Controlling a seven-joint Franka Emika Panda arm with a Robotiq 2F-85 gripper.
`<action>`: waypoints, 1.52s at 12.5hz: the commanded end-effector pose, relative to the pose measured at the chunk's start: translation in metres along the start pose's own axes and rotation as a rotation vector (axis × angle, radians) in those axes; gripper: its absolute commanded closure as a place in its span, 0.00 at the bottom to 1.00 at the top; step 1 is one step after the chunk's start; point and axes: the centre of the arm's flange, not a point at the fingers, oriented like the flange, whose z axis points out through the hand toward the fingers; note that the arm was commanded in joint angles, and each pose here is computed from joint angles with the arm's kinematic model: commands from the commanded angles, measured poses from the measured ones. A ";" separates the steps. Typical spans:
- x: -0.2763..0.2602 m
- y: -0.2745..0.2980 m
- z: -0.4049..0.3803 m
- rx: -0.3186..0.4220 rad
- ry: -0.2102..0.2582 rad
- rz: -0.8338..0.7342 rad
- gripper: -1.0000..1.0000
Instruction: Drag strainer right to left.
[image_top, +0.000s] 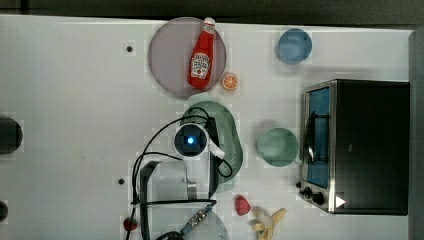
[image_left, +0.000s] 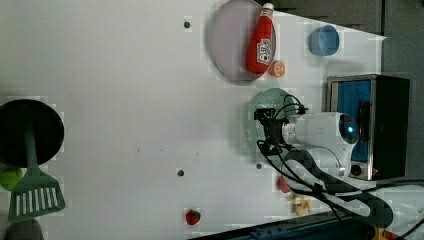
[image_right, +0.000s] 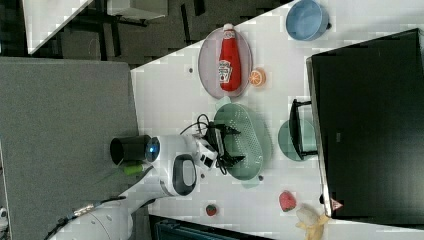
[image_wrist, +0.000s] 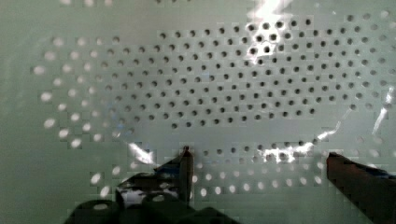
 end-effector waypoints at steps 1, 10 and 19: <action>-0.040 -0.009 -0.012 0.011 -0.017 0.036 0.00; -0.145 -0.037 -0.008 -0.007 -0.044 0.201 0.00; -0.241 -0.057 -0.005 -0.011 -0.089 0.186 0.00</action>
